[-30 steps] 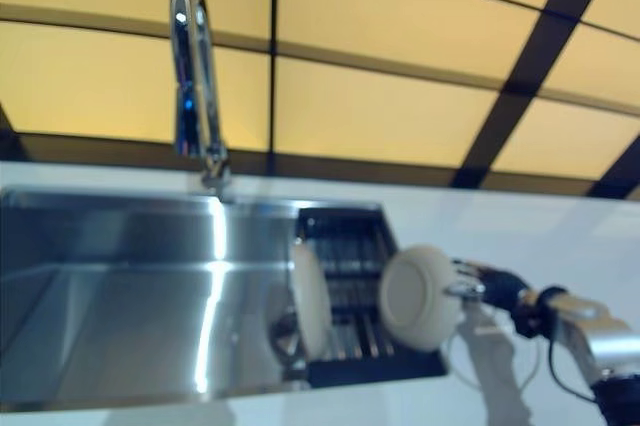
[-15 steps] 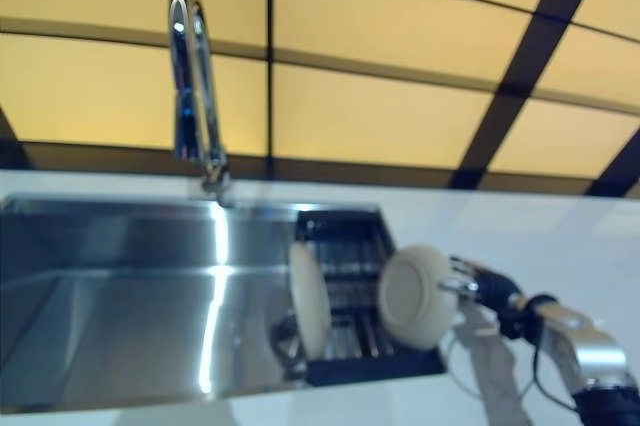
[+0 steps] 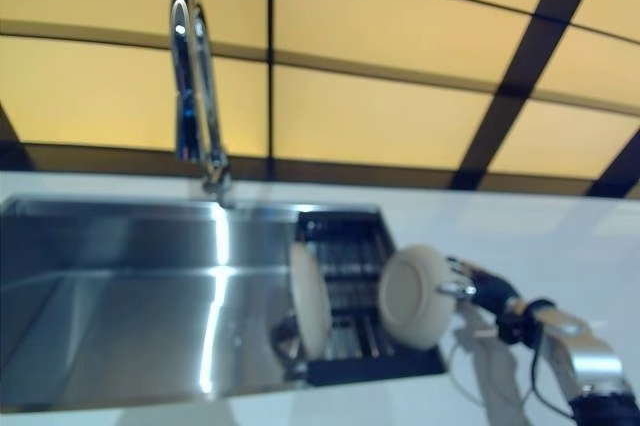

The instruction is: Take plates into dishwasher

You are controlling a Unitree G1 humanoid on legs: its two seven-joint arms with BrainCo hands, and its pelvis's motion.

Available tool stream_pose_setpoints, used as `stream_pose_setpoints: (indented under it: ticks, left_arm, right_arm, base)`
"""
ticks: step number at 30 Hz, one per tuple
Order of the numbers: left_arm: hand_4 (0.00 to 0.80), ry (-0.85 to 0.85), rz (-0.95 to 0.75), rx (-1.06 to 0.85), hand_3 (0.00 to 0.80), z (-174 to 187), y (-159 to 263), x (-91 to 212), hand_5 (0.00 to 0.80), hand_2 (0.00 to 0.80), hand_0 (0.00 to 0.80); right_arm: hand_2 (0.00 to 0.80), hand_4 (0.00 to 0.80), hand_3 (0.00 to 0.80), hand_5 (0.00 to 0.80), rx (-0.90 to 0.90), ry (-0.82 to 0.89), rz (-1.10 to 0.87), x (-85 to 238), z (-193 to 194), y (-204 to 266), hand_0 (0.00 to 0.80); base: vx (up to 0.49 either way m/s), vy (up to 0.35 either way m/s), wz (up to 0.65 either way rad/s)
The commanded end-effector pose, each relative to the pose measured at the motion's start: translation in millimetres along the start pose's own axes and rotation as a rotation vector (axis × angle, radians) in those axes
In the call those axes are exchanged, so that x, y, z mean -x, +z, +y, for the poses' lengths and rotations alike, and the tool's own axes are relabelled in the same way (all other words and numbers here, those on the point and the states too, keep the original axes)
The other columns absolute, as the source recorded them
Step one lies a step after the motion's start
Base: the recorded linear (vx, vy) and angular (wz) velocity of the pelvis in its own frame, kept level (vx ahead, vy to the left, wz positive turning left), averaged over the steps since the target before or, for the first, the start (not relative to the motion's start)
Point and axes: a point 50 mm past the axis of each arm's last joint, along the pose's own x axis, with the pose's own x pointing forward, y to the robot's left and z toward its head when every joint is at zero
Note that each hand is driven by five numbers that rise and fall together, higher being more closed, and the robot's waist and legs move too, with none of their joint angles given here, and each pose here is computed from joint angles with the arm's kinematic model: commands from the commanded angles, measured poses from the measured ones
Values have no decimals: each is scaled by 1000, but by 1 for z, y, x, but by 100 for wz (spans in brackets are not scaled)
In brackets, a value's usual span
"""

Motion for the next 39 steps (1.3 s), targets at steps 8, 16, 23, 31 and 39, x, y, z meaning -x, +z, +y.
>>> stream_pose_setpoints:
  ticks: [8, 16, 23, 31, 39]
  left_arm:
    - [0, -2, -294, -3, 0, -7, 92, -9, 0, 0, 0]
    - [0, -12, -293, -8, 0, -11, 93, -9, 0, 0, 0]
    - [0, -17, -288, -11, 0, -15, 91, -9, 0, 0, 0]
    - [0, -23, -288, -19, 0, -17, 91, -9, 0, 0, 0]
    - [0, -27, -286, -25, 0, -20, 90, -9, 0, 0, 0]
  right_arm:
    - [0, 0, 0, 0, 8, 208, 94, -20, 41, -36, 0]
    - [0, 0, 0, 0, -11, 219, 106, -22, 44, -48, 0]
    - [223, 223, 223, 223, -17, 226, 117, -23, 47, -57, 223]
    - [389, 389, 389, 389, -18, 214, 112, -24, 49, -63, 389]
    - [414, 414, 414, 414, -16, 203, 104, -26, 52, -66, 414]
  base:
    - [0, 0, 0]
    - [0, 0, 0]
    - [0, 0, 0]
    - [0, 0, 0]
    - [1, 1, 0]
